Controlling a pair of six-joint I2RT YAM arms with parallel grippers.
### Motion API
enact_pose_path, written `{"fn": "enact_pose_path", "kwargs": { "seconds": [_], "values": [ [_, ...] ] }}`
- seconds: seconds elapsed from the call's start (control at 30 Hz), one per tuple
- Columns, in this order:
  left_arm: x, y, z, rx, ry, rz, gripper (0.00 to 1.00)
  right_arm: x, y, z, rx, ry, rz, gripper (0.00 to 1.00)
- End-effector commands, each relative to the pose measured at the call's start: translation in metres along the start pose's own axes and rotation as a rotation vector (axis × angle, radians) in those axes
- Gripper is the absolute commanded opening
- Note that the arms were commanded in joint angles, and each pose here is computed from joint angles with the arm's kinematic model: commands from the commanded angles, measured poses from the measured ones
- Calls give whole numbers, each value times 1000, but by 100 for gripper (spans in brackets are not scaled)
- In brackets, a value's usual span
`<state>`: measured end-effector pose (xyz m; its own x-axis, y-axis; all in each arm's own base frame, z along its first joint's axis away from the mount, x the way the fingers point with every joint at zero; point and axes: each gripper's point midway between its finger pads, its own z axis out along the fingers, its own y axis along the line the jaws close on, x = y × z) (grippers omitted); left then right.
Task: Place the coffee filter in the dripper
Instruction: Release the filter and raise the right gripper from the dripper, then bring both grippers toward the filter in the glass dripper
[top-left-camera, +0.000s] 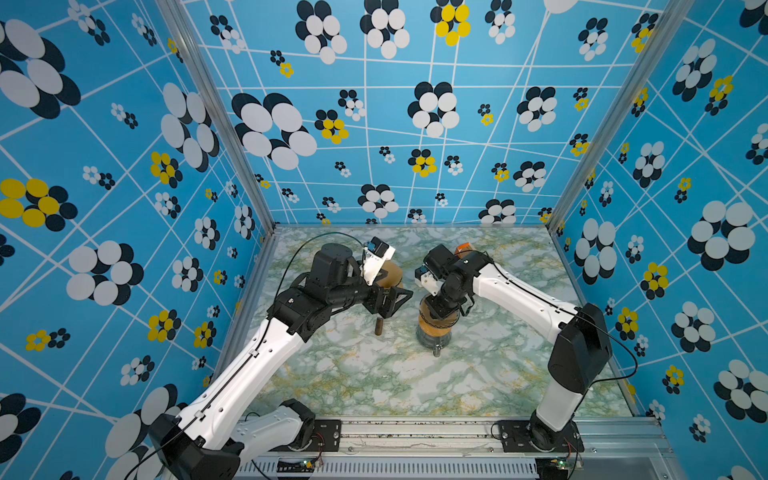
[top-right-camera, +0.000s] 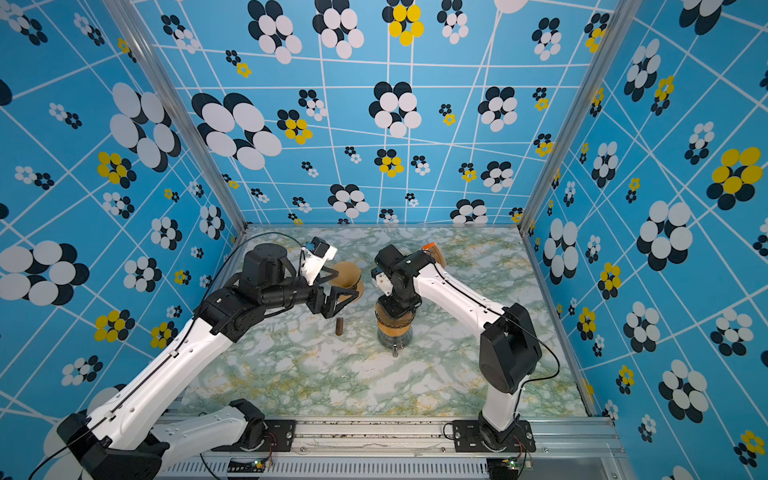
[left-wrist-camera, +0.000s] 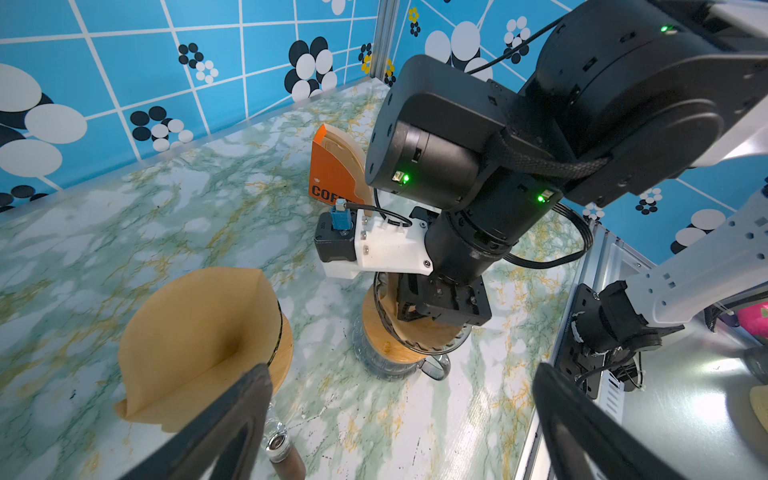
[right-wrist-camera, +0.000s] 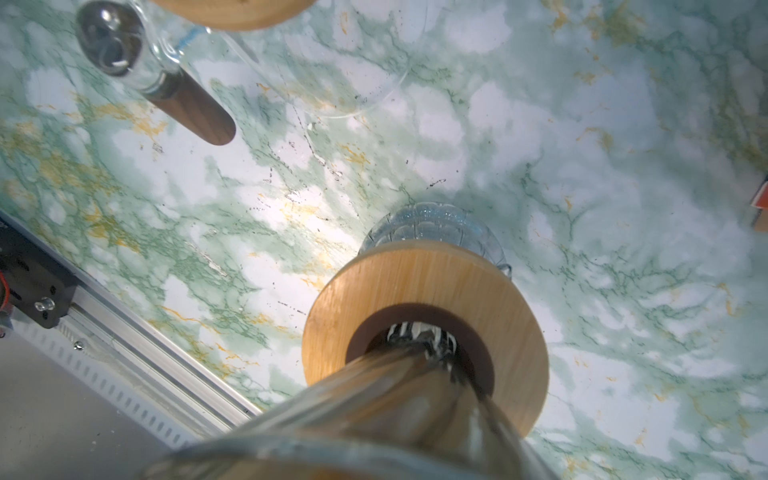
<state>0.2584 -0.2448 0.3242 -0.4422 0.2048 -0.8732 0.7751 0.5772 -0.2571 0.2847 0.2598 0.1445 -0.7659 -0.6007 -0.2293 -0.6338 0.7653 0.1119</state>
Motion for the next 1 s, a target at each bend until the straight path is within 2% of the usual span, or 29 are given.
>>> {"fn": "enact_pose_path", "kwargs": {
  "seconds": [0.0,0.27,0.47,0.6,0.67,0.73,0.83,0.97],
  "values": [
    [4,2,2,8,11,1,99,-5,-2,-27,16,-46,-1,21],
    [4,2,3,12,13,-3,99,-4,-4,-48,34,-90,8,12],
    [8,5,13,18,53,-48,99,-9,2,-86,-8,-234,75,10],
    [4,-1,21,14,78,-91,99,-2,-7,-106,3,-321,184,19],
    [6,-5,28,-1,119,-122,100,2,-14,-114,9,-359,237,29],
    [12,-3,36,-45,163,-191,99,8,-21,-119,8,-376,288,32],
    [21,-1,45,-105,213,-294,96,19,-32,-119,-4,-382,343,37],
    [35,2,53,-204,270,-374,95,30,-43,-106,-58,-347,380,42]
  ]
}}
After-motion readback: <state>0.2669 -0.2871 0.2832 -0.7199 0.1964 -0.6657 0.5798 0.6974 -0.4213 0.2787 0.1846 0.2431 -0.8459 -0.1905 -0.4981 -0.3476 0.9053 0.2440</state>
